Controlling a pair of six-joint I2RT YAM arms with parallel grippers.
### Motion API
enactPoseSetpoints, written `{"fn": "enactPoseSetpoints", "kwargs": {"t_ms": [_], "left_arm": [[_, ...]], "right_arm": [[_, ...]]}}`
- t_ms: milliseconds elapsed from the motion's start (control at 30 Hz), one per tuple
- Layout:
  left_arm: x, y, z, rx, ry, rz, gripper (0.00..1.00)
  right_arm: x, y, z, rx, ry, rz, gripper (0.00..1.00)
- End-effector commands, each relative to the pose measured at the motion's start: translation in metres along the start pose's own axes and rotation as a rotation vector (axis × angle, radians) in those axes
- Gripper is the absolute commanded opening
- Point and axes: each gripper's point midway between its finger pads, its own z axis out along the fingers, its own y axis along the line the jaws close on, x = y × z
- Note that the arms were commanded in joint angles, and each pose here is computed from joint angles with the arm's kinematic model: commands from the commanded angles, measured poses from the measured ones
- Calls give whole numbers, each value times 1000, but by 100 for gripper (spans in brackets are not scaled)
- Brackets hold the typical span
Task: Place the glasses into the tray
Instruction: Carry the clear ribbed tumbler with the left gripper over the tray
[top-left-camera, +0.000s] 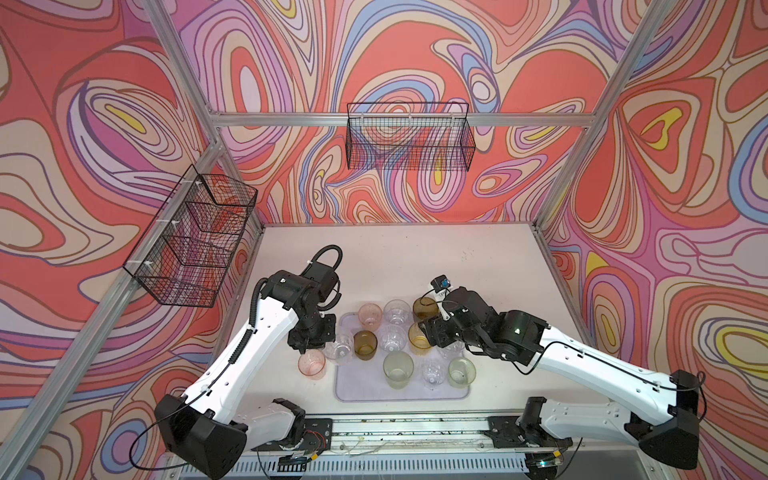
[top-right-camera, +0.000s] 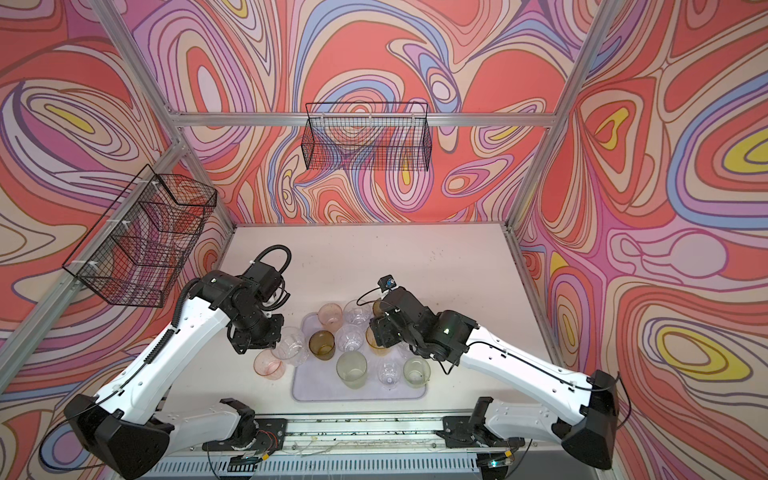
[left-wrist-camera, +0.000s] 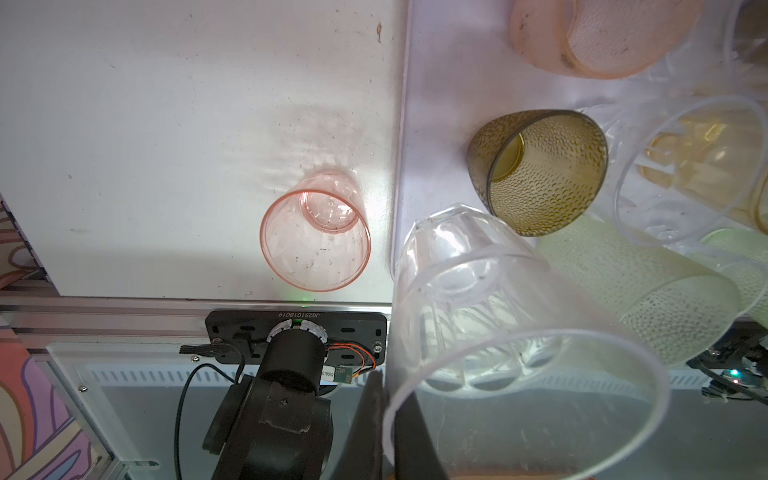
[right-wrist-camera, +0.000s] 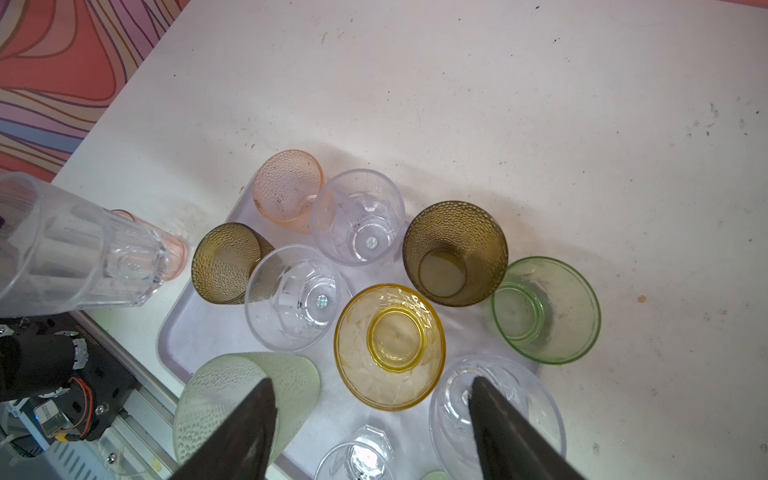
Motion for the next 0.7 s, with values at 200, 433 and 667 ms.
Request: {"fn": "enactPoseSetpoints", "kwargs": {"t_ms": [200,433,667], "left_arm": [[19,-4,5,-8,3,-28,1],[27,-12,12,-9,10,-17,1],[32,-21,23,-4,0,-9,1]], "right_arm": [[-10,4,-1,-6,-11,-9,76],[-10,5,-1,-12,-10,-7,76],[-11,5,-1,-13,-11,-2,76]]}}
